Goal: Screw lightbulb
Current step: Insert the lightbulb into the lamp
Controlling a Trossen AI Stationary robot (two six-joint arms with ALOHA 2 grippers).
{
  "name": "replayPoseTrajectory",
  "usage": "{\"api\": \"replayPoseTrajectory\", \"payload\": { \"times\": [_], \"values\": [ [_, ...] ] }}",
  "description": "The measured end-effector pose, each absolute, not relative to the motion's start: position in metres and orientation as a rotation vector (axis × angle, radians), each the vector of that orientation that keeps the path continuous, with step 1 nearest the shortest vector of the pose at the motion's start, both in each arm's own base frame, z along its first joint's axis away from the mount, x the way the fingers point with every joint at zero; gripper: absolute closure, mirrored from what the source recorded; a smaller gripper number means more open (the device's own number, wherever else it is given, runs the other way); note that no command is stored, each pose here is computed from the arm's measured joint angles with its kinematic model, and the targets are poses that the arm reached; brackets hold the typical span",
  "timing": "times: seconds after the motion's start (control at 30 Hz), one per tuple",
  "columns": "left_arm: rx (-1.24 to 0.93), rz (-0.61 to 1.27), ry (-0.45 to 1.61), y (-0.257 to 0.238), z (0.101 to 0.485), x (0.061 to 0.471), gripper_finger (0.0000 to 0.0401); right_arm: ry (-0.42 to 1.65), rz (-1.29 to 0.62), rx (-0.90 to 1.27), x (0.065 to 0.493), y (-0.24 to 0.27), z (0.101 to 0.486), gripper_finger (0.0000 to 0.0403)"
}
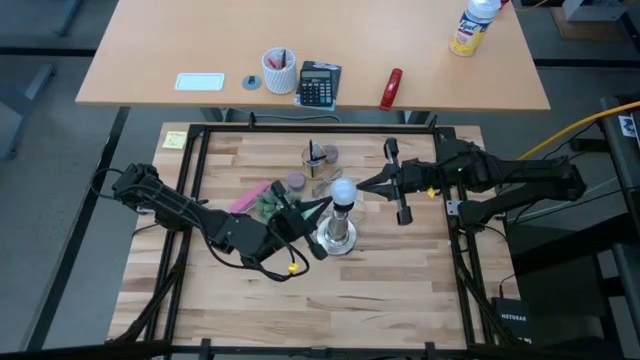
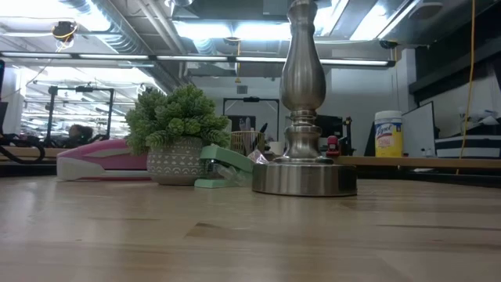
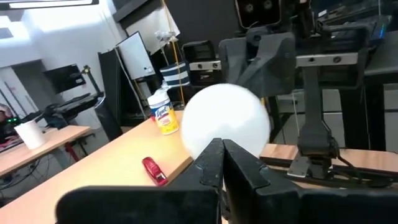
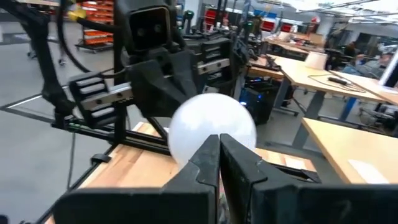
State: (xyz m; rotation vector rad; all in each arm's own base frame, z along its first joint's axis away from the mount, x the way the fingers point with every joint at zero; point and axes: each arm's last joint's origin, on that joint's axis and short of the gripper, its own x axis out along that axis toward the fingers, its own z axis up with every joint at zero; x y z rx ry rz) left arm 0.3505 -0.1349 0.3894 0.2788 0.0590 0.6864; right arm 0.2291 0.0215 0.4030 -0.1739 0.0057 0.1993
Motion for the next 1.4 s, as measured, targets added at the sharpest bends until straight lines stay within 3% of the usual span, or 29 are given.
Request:
{"api": "replayPoseTrajectory", "payload": {
  "times": [0.83,1.07,1.27,1.4],
  "values": [
    [0.295,0.844,0.091,-0.129,0.392,0.348,0.04,-0.024,0.309,-0.158,0.219,0.024,0.408,0.0386],
    [0.303,0.777,0.068,-0.144,0.395,0.343,0.04,-0.092,0.209,-0.165,0.204,0.02,0.421,0.0386],
    [0.281,0.578,0.008,-0.153,0.394,0.344,0.04,-0.071,0.106,-0.174,0.209,0.017,0.418,0.0386],
    [0.283,0.56,0.005,-0.153,0.394,0.345,0.04,-0.05,0.065,-0.19,0.214,0.017,0.414,0.0386]
  ]
}}
